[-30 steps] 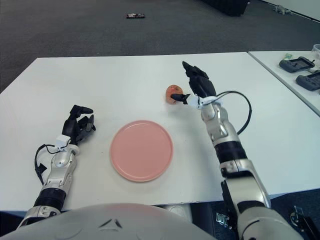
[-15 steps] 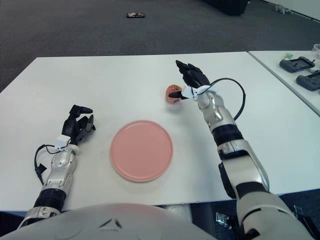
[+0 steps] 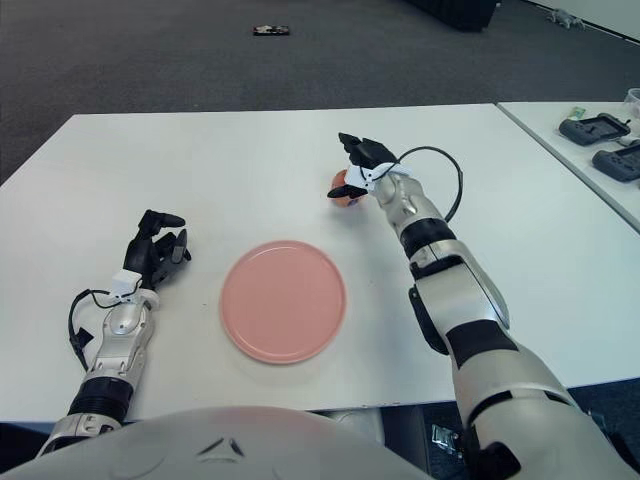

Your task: Put the apple into the plate.

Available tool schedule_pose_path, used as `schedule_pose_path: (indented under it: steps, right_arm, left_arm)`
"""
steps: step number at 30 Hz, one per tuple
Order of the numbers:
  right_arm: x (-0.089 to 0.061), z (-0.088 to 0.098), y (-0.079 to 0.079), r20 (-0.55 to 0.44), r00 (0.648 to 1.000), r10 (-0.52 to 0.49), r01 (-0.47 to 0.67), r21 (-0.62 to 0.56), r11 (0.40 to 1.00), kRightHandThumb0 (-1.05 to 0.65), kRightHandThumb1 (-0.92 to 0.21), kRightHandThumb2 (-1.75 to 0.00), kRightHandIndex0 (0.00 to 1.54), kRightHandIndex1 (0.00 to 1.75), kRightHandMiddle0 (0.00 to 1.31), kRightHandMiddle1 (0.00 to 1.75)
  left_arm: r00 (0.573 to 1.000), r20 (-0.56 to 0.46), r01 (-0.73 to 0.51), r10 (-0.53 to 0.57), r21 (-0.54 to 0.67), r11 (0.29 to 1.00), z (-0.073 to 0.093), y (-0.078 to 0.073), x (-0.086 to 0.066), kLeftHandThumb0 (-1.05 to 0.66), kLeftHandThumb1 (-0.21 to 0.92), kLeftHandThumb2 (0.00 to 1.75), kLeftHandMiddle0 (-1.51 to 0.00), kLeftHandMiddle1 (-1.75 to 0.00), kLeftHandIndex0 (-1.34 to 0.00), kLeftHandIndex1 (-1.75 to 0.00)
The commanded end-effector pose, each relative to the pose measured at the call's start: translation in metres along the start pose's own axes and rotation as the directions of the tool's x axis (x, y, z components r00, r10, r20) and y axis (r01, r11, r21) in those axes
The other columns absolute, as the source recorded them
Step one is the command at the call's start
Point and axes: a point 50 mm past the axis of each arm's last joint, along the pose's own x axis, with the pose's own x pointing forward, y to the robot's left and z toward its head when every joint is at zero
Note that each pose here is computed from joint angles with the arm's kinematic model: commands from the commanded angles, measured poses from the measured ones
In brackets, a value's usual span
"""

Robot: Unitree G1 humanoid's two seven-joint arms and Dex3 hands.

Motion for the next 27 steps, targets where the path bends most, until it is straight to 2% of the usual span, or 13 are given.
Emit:
schedule_pose_path:
  steps: [1,14,25,27]
  right_arm:
    - [0.004,0.003,-0.001,-0.003,1.0,0.024,-0.025,-0.042,0.999,-1.05,-0.76,-0.26,0.0,0.0,0.0,0.0]
    - [0.005,0.003,0.017,-0.034,0.995,0.089,-0.092,-0.077,0.993,-1.04,-0.77,-0.26,0.0,0.0,0.0,0.0]
    - [0.005,0.006,0.03,-0.036,0.99,0.135,-0.137,-0.082,0.987,-0.94,-0.75,-0.28,0.0,0.0,0.0,0.0]
    - [0.004,0.007,0.033,-0.038,0.989,0.143,-0.146,-0.082,0.986,-0.93,-0.7,-0.38,0.0,0.0,0.0,0.0]
  left_arm:
    - [0.998,-0.067,-0.011,0.012,0.011,1.0,-0.014,0.002,-0.012,-0.37,0.75,0.77,-0.84,-1.75,-0.3,-1.75]
    - [0.997,-0.063,-0.045,0.045,0.003,0.999,-0.014,0.004,-0.015,-0.38,0.73,0.79,-0.85,-1.75,-0.31,-1.75]
    - [0.997,-0.053,-0.06,0.06,0.003,0.998,-0.015,0.005,-0.017,-0.38,0.7,0.83,-0.85,-1.75,-0.33,-1.75]
    - [0.997,-0.049,-0.064,0.064,0.004,0.998,-0.015,0.005,-0.018,-0.38,0.7,0.83,-0.85,-1.75,-0.33,-1.75]
